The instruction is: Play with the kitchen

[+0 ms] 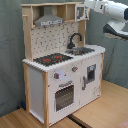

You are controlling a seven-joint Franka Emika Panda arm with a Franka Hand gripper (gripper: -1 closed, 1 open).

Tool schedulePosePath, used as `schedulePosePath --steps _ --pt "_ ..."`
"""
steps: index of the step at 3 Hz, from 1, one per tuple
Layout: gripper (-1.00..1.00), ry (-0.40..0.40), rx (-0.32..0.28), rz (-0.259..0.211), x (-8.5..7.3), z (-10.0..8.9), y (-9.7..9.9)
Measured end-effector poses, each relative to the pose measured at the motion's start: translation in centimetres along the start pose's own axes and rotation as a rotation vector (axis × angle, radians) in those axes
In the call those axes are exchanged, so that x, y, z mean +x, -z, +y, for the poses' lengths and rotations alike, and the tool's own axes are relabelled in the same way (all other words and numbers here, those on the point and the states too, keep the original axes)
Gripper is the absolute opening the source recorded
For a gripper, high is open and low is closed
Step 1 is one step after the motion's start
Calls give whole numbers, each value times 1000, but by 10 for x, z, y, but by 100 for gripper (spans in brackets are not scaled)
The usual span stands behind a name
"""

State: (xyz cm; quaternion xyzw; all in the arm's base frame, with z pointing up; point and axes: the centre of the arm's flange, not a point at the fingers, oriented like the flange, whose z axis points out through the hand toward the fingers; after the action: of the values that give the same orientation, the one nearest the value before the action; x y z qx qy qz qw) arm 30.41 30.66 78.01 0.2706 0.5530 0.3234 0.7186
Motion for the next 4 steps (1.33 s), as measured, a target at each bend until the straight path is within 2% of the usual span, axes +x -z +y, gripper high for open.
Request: schedulePosePath --steps 2,3,4 --pt "100 -72 -73 -20 46 36 5" --pt "100 -128 -98 -38 67 49 1" --pt "100 -176 -115 -53 80 54 -3"
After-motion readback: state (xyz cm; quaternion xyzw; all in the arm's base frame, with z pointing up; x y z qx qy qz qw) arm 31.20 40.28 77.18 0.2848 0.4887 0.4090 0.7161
